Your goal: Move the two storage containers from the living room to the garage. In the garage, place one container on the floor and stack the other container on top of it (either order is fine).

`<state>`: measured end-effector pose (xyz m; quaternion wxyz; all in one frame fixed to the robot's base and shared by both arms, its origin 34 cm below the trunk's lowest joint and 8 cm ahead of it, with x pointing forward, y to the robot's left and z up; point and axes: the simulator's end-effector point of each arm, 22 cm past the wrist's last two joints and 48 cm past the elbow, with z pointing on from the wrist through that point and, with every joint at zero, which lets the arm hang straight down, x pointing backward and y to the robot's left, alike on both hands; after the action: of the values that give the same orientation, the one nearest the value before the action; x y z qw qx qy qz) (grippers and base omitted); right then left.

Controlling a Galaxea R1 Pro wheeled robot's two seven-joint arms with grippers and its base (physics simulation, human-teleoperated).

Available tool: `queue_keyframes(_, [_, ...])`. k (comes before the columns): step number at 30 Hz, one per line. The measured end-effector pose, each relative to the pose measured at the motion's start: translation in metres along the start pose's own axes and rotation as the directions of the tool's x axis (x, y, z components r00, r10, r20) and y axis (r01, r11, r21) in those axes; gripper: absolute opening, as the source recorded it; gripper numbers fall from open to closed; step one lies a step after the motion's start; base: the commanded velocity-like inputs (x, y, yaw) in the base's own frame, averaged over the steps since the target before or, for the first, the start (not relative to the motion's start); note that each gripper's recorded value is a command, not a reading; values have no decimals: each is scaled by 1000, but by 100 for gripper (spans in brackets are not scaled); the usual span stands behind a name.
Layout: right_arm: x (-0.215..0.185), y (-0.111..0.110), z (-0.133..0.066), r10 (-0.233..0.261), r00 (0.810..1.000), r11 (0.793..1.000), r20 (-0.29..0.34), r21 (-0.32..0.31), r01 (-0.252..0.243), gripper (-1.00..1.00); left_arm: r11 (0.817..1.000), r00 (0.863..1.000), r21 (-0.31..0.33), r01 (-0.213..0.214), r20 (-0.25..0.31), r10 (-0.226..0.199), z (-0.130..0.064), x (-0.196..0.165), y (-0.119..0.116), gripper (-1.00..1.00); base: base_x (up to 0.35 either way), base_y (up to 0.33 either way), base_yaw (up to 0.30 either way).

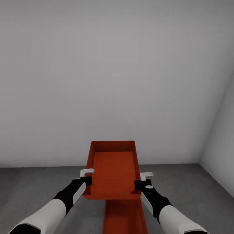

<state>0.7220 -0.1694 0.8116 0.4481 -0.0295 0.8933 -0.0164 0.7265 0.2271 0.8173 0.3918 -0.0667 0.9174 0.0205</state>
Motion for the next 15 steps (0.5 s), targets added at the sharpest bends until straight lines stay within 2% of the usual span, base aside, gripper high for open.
queue_keyframes(4, [0, 0, 0, -1, 1000, 1000, 0, 1, 1, -100, 1000, 1000, 1, 3, 1, -3, 0, 1, 0, -100, 1, -102, 0])
queue_keyframes(15, [1, 0, 0, -1, 1000, 1000, -1, 2, 1, -100, 1000, 1000, 3, 3, -1, -3, 1, 2, 0, -100, 0, -254, 0])
